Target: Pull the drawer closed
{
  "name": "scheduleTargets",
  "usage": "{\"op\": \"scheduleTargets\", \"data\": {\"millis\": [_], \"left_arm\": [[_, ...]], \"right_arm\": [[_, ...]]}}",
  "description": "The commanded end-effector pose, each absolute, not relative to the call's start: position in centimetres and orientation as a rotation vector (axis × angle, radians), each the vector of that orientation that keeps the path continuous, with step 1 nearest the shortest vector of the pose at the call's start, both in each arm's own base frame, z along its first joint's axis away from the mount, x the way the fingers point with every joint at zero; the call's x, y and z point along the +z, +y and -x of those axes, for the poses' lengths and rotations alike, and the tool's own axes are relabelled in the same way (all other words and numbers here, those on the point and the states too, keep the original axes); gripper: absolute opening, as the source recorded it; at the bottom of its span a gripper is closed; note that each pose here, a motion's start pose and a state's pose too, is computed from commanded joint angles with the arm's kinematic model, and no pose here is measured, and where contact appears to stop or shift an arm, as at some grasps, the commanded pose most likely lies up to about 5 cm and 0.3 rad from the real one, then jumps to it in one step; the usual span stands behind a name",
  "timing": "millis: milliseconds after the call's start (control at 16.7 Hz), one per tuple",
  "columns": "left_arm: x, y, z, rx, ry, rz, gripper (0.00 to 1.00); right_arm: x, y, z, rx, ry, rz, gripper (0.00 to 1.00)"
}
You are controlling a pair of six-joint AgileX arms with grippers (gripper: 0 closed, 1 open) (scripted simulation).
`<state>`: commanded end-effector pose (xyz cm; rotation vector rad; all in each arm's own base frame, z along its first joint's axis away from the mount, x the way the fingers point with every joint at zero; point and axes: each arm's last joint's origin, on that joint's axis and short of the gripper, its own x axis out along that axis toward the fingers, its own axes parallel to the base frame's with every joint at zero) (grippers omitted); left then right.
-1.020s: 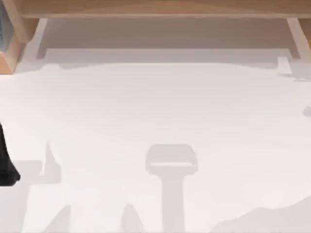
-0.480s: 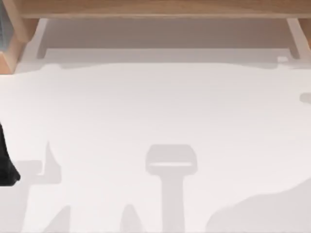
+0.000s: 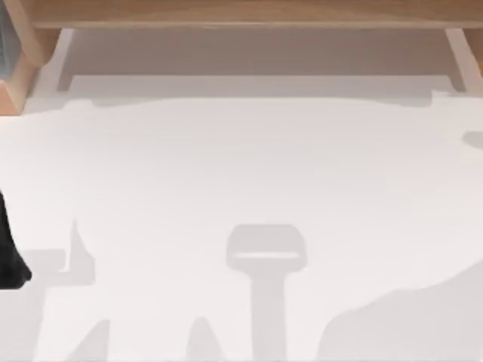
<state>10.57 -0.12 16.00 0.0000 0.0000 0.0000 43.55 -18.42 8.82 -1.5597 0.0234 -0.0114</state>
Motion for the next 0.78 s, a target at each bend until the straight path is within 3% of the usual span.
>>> {"op": "scheduleTargets", "data": {"millis": [780], "left_arm": [[16.0,-0.12,-10.57,0.0,0.0,0.0,1.0]], "right_arm": [[8.82,-18.42,-43.55,-0.011,0.023,1.56,0.98]]}}
